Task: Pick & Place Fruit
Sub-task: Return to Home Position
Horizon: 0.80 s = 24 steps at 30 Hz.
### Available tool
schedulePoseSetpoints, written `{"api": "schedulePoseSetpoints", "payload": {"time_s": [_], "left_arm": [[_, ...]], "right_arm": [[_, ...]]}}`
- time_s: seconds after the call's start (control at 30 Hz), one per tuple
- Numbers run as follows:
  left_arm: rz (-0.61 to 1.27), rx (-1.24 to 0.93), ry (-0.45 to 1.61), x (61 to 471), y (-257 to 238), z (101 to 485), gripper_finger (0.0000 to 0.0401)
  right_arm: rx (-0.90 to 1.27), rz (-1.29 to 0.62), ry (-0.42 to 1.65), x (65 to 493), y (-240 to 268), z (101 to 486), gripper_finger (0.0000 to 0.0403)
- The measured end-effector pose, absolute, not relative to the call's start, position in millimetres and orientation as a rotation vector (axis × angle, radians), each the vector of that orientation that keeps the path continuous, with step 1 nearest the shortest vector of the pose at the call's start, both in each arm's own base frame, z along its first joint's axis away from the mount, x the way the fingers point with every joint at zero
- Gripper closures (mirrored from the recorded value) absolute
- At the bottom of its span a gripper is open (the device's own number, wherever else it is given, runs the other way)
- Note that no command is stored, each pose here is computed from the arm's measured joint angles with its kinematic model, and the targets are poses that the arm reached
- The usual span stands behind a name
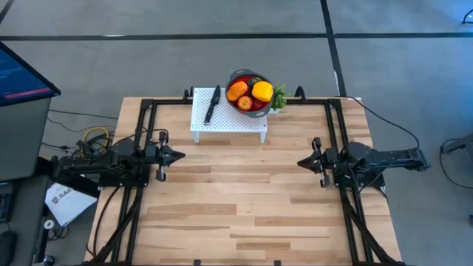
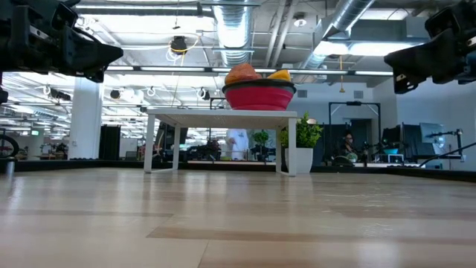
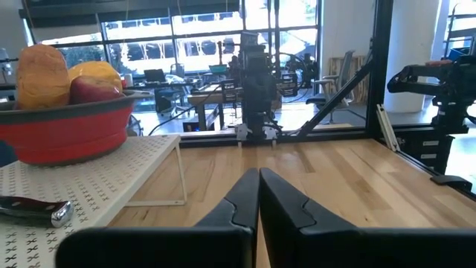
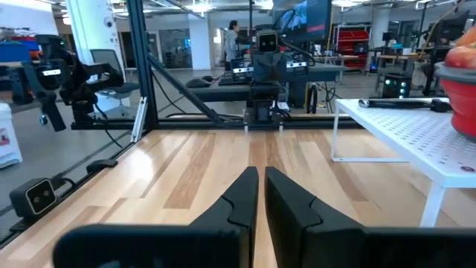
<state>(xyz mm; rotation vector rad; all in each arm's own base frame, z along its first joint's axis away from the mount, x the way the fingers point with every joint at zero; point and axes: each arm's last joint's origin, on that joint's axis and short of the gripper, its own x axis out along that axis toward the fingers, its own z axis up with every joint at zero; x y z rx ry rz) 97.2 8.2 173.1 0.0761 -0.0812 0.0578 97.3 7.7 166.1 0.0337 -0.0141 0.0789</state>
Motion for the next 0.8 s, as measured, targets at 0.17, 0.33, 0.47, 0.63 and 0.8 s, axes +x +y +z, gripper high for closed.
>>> {"api": "schedulePoseSetpoints", "payload": {"time_s": [0.17, 0.33, 0.47, 0.63, 0.8], "left_arm": [[0.058, 0.076, -0.083, 97.2, 8.2, 173.2, 0.0397], [0.058, 0.076, -0.085, 97.1, 8.2, 173.4, 0.0397], [0.058, 0.077, -0.087, 97.1, 8.2, 173.6, 0.0397], [0.058, 0.077, -0.087, 97.1, 8.2, 173.6, 0.0397], [0.058, 0.077, -0.089, 97.1, 8.2, 173.9, 0.0397]], "right_arm": [[0.03, 0.085, -0.015, 97.3, 8.3, 166.2, 0.0383], [0.035, 0.084, -0.004, 97.8, 8.3, 165.4, 0.0378], [0.035, 0.084, -0.005, 97.8, 8.3, 165.4, 0.038], [0.035, 0.084, -0.005, 97.8, 8.3, 165.4, 0.0383], [0.035, 0.084, -0.004, 97.8, 8.3, 165.4, 0.0381]]}}
